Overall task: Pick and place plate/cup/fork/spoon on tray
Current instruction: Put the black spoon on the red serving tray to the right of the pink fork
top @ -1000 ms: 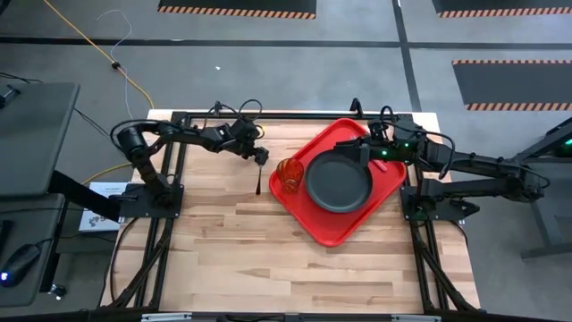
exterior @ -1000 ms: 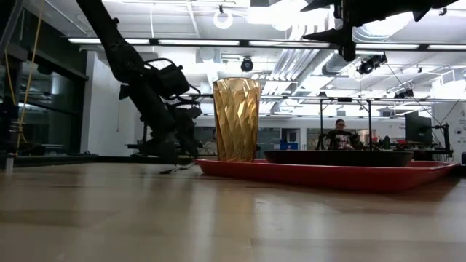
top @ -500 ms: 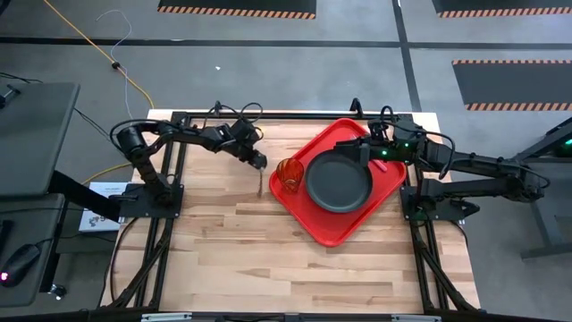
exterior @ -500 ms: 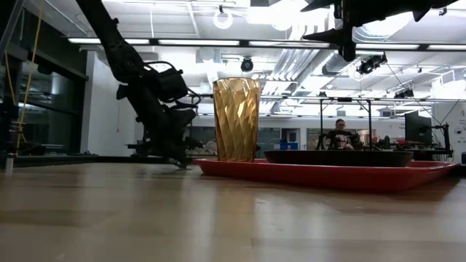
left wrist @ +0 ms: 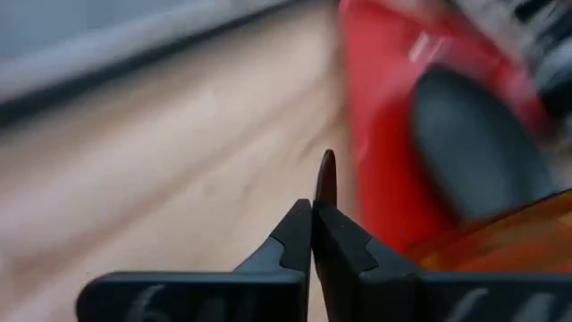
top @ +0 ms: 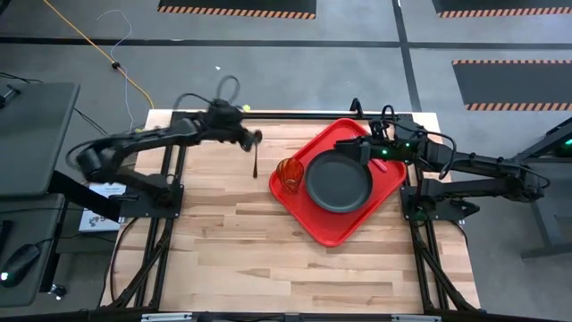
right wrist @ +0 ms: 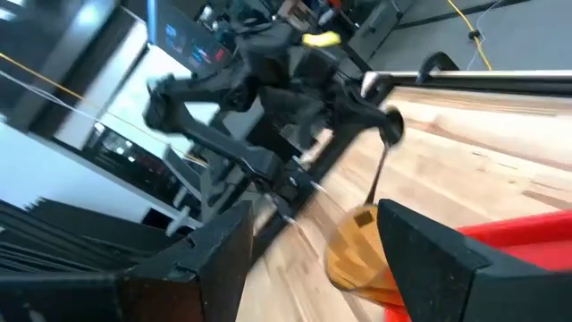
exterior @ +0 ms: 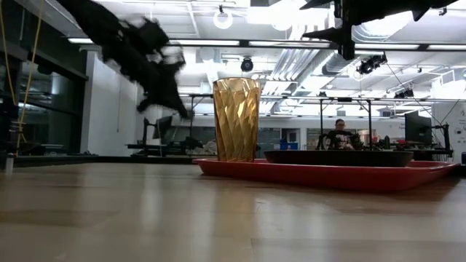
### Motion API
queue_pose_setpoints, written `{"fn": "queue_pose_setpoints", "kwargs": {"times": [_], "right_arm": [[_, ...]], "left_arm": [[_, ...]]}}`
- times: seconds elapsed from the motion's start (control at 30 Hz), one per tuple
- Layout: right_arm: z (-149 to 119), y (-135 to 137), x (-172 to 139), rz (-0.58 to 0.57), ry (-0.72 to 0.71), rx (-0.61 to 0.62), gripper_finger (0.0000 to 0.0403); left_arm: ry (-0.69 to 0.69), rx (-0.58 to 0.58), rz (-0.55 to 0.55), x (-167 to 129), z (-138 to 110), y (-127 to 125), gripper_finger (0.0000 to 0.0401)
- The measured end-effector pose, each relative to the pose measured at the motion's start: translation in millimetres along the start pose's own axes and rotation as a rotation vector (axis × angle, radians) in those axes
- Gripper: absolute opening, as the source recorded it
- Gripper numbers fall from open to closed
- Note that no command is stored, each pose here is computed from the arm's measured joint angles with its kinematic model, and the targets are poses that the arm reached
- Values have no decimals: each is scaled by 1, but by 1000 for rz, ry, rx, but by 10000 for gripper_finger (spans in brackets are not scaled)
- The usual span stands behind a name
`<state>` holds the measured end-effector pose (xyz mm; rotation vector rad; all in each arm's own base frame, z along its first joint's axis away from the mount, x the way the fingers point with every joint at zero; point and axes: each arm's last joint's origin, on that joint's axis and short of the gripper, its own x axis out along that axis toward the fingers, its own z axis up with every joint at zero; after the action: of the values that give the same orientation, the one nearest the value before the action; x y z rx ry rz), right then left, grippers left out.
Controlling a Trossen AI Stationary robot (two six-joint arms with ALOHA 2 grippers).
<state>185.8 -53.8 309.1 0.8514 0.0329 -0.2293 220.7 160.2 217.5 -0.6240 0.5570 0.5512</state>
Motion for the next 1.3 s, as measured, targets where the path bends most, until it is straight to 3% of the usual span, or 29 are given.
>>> {"fn": "queue_pose_setpoints", "kwargs": {"times": [0.23, 0.4, 0.53, 0.77, 0.97, 1.13, 1.3], "right_arm": [[7, 10, 15, 139, -97, 24, 231], [3, 18, 30, 247, -109, 28, 231], [-8, 21, 44, 288, -74, 54, 231], [-25, 41, 66, 347, 13, -2, 231], [-35, 62, 85, 294, 154, -106, 231], [-35, 78, 87, 255, 222, -198, 231], [-30, 85, 84, 213, 191, -240, 228]], "left_arm": [[-335, -51, -170, -84, 23, -31, 1], [-455, -42, -278, -131, 29, -70, 1], [-475, 6, -333, -150, 34, -108, 0], [-409, 70, -321, -126, 33, -164, 0], [-401, 63, -396, -87, 27, -203, 0], [-395, 67, -387, -73, 24, -218, 0], [-408, 71, -411, -75, 23, -223, 0]]}}
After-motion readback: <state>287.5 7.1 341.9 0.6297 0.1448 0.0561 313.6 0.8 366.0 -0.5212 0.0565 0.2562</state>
